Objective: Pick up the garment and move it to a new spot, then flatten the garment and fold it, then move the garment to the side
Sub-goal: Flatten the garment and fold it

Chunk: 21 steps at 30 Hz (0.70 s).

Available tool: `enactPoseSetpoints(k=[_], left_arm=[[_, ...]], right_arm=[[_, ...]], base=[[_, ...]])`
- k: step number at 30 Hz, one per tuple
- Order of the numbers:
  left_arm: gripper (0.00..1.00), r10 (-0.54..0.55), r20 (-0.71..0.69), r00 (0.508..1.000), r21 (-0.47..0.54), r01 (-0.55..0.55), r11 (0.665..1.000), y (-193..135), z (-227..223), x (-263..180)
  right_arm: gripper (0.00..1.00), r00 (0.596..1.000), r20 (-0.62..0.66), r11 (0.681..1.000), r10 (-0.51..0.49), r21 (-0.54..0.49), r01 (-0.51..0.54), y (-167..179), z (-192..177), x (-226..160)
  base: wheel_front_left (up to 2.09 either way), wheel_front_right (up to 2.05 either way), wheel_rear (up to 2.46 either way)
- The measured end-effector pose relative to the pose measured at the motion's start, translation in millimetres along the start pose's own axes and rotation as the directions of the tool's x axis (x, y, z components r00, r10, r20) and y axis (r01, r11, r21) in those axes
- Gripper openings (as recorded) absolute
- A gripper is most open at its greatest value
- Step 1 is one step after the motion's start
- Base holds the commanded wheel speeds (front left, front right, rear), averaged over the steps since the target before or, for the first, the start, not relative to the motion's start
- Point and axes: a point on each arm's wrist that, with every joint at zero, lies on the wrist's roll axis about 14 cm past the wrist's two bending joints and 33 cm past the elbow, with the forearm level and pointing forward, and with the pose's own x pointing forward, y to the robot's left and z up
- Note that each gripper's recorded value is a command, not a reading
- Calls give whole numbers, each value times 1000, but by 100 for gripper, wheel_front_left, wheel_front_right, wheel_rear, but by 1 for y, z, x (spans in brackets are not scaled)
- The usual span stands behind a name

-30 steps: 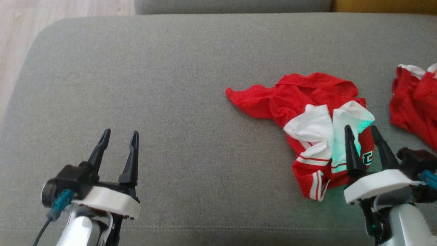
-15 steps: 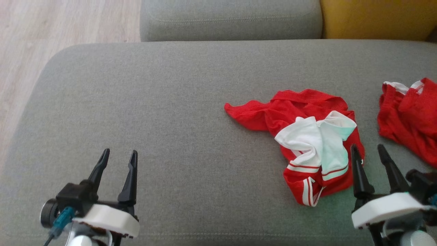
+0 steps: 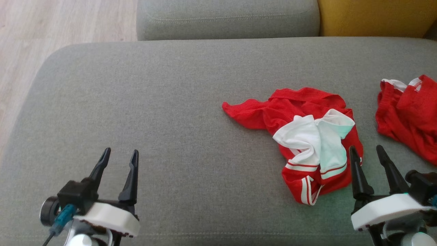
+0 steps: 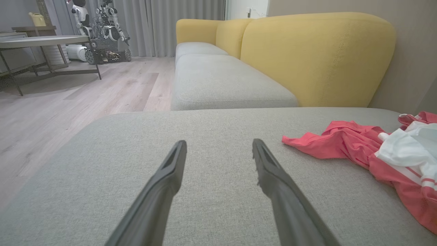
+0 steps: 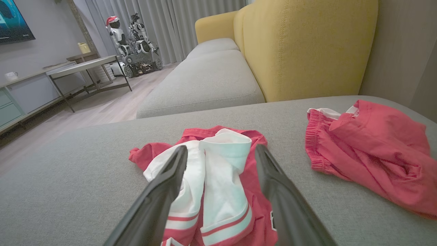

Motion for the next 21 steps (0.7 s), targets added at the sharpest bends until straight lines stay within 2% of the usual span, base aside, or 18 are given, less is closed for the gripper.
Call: enactPoseSetpoints(k=[6, 10, 14, 18, 21], left_arm=[[100, -66, -2, 998, -3, 66, 998, -16, 3, 17], [100, -182, 37, 983, -15, 182, 983, -47, 21, 59], [100, -324, 22, 946, -21, 324, 946, -89, 25, 100], [100, -430, -71, 900, -58, 427, 903, -126, 2, 128], [100, -472, -153, 868, -77, 466, 881, -142, -22, 147]], right_arm=[[100, 1000, -16, 1000, -2, 2, 2, -1, -4, 4], [100, 1000, -22, 1000, 9, -5, -9, 2, -4, 18], [100, 1000, -17, 1000, 21, -3, -21, 4, -2, 35], [100, 1000, -22, 1000, 6, -2, -6, -1, -4, 42], [100, 999, -33, 1000, -14, 9, 14, -8, -10, 42]], base=[[0, 0, 0], [0, 0, 0], [0, 0, 0], [0, 0, 0], [0, 0, 0]])
